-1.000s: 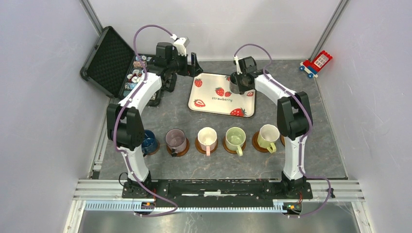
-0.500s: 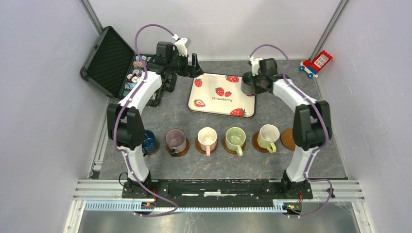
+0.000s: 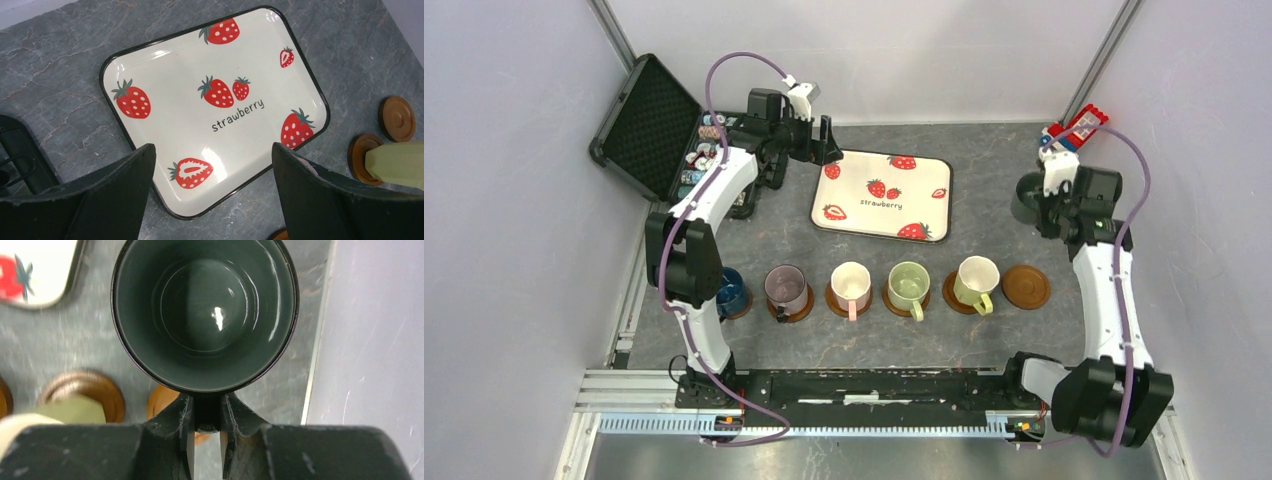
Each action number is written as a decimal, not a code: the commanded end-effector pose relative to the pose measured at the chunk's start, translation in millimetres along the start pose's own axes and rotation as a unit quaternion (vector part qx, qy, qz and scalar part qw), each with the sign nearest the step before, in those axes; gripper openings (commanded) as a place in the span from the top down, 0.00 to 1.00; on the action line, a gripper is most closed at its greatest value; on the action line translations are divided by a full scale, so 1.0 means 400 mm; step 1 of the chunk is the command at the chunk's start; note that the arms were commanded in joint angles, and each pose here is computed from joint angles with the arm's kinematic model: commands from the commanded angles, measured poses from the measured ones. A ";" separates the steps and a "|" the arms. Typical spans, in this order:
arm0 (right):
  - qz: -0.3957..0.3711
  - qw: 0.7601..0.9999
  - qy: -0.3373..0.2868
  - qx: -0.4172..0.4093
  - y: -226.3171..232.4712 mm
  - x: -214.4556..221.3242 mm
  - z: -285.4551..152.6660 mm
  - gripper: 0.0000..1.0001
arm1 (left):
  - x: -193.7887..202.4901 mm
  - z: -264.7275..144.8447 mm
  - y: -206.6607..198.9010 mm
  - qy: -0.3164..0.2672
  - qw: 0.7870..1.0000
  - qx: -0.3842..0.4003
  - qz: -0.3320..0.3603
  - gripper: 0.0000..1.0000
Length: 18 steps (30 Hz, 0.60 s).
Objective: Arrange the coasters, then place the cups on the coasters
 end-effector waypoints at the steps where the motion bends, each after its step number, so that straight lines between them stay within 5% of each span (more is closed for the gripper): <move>1: -0.073 0.996 0.013 -0.055 0.022 0.062 -0.072 1.00 | 0.008 -0.015 -0.011 0.003 0.999 0.018 0.035 0.08; 10: -0.124 0.981 0.114 -0.093 0.030 0.203 -0.138 1.00 | 0.034 -0.027 -0.012 0.007 0.999 0.026 0.042 0.08; 18: -0.068 0.986 0.114 -0.101 0.049 0.262 -0.120 1.00 | 0.057 -0.029 -0.005 0.007 0.999 0.025 0.040 0.08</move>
Point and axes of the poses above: each gripper's point midway between its finger pads, its own z axis out along the fingers, its own y axis along the line the jaws close on, x = y × z, the point moved 8 cm from there along -z, back along the fingers, and after that the axes turned 15 degrees about -z, right-handed, at the moved point
